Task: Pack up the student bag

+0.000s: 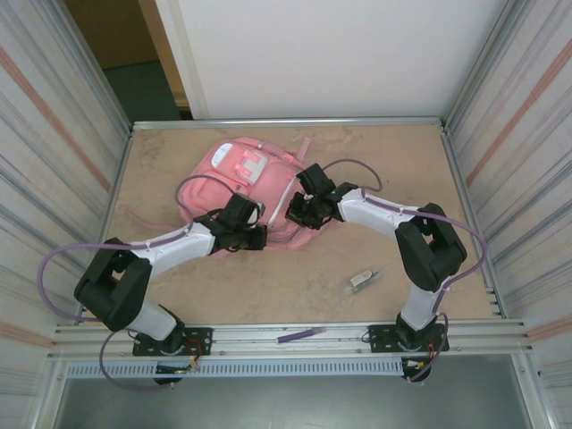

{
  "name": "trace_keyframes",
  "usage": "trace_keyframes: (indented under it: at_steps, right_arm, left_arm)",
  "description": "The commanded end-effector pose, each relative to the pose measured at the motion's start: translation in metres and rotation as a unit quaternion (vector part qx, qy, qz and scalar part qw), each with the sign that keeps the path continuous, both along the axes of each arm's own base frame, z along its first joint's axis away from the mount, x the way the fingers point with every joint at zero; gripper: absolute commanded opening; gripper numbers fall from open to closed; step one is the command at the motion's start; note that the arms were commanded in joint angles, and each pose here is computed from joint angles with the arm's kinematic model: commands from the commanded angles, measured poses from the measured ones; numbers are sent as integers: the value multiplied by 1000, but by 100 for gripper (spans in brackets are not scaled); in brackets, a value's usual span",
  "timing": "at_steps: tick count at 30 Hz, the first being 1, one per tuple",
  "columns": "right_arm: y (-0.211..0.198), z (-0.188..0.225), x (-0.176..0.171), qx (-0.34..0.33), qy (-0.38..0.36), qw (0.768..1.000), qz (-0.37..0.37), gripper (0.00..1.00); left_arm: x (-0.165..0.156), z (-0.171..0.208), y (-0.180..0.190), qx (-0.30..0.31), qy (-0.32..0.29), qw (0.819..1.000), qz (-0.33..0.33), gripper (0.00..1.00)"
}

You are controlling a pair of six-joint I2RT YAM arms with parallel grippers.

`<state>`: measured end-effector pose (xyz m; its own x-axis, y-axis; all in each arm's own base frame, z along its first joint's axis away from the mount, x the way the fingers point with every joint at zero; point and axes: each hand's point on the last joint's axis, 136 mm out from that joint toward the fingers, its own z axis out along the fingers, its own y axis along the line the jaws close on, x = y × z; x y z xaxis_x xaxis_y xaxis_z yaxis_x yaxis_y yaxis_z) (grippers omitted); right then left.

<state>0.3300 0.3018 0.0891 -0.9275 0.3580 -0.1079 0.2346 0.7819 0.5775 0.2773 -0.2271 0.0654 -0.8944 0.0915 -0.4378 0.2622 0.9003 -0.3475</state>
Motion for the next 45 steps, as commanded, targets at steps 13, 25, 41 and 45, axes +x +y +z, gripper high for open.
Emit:
trace_keyframes:
  at_steps: [13,25,41,45]
  right_arm:
    - [-35,35,18,2,-43,999,-18,2]
    - [-22,37,16,40,-34,998,-23,13]
    - [-37,34,13,8,-42,999,-31,46]
    - [-45,29,12,-15,-49,998,-21,49]
  left_arm:
    - [6,-5,52,24,-17,999,30,0]
    - [-1,23,70,-11,-94,993,66,32]
    - [-12,71,4,-12,-289,940,-184,43]
    - [-10,75,-12,-12,-328,915,-233,44]
